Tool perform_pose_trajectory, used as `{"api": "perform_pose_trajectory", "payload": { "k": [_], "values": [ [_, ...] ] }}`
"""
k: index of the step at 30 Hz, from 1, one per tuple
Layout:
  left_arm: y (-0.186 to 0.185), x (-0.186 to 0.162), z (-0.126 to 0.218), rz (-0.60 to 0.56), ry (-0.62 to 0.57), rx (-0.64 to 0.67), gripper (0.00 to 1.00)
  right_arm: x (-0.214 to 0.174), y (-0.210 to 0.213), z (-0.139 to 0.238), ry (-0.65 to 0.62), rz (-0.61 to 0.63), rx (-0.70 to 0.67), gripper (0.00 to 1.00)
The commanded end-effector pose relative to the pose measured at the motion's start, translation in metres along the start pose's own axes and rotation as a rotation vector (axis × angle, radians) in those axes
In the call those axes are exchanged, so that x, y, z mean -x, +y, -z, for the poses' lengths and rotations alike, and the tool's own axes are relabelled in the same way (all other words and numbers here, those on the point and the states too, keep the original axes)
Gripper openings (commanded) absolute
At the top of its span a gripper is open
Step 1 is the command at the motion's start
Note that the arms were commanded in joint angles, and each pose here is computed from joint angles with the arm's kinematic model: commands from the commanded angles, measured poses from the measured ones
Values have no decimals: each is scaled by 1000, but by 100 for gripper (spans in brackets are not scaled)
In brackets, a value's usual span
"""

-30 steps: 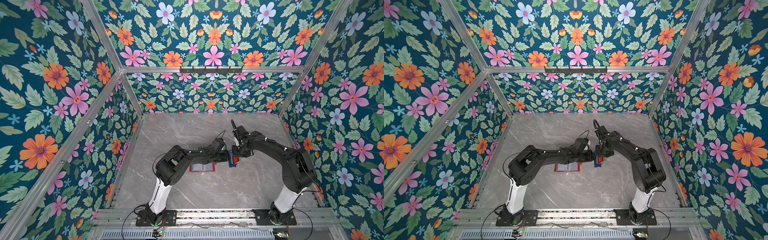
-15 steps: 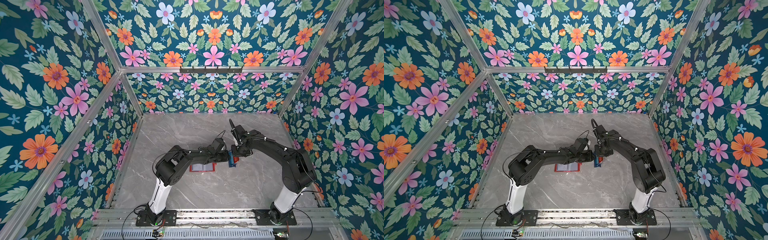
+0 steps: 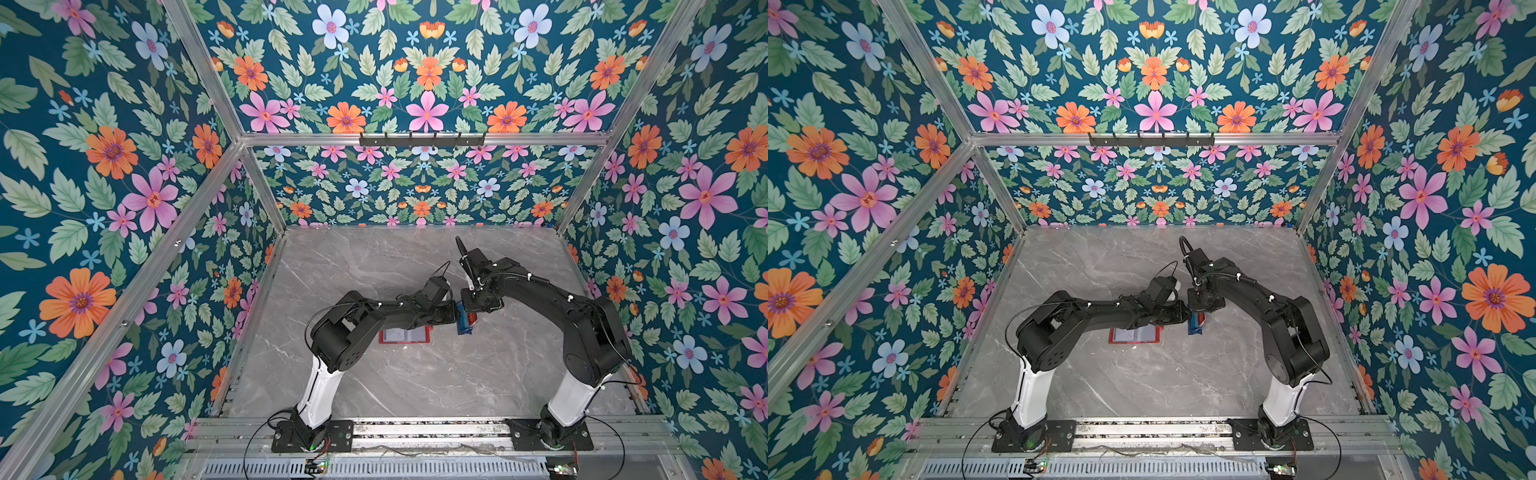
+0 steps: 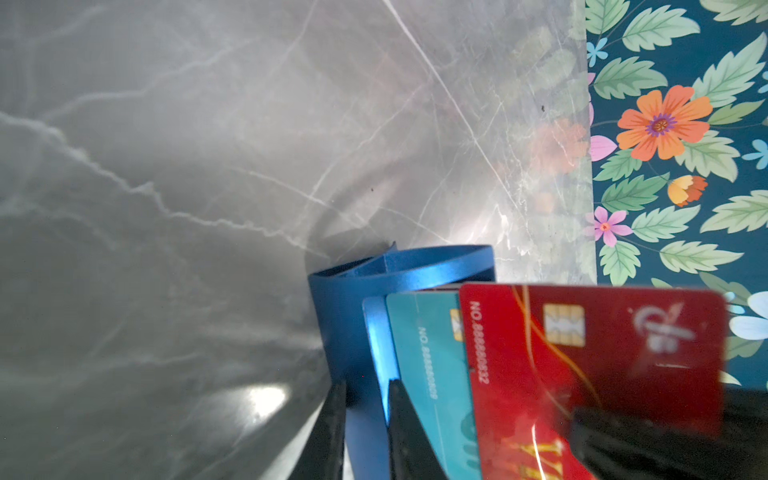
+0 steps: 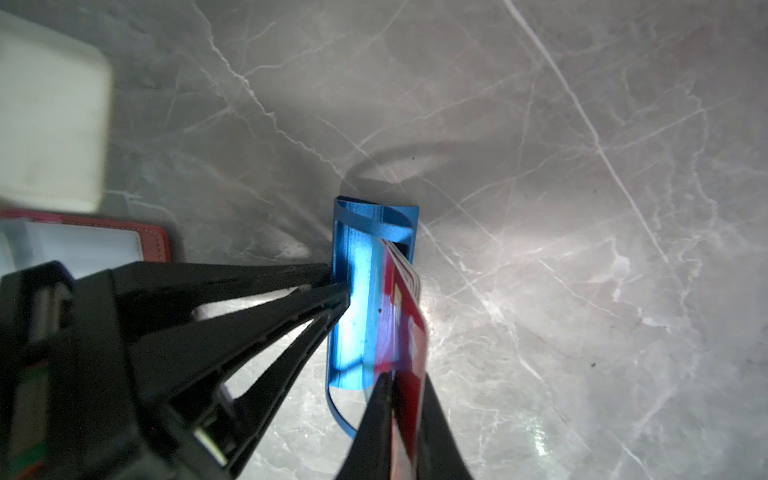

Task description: Put the credit cards into the card holder

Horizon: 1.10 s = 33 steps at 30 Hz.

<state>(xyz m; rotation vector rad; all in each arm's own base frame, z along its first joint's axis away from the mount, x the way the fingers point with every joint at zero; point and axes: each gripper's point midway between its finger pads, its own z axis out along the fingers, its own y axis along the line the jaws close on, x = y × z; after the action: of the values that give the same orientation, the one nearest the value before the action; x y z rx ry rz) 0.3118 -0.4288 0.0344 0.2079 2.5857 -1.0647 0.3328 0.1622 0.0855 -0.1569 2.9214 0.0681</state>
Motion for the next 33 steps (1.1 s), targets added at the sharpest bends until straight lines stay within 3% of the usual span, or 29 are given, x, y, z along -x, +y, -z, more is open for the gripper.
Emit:
{"api": "perform_pose_trajectory", "payload": {
  "k": [1,21,29,33],
  "values": [
    [7,-8,1,23,30,31,20,-5,-6,1,20,12,-37,15],
    [4,-10,1,33,31,8,22,-7,-4,7,17,33,-59,13],
    [-3,-10,3,40,29,-28,29,-7,1,11,5,28,-31,0],
    [-7,-9,2,36,29,-53,33,-7,3,13,0,25,-11,0]
  ]
}}
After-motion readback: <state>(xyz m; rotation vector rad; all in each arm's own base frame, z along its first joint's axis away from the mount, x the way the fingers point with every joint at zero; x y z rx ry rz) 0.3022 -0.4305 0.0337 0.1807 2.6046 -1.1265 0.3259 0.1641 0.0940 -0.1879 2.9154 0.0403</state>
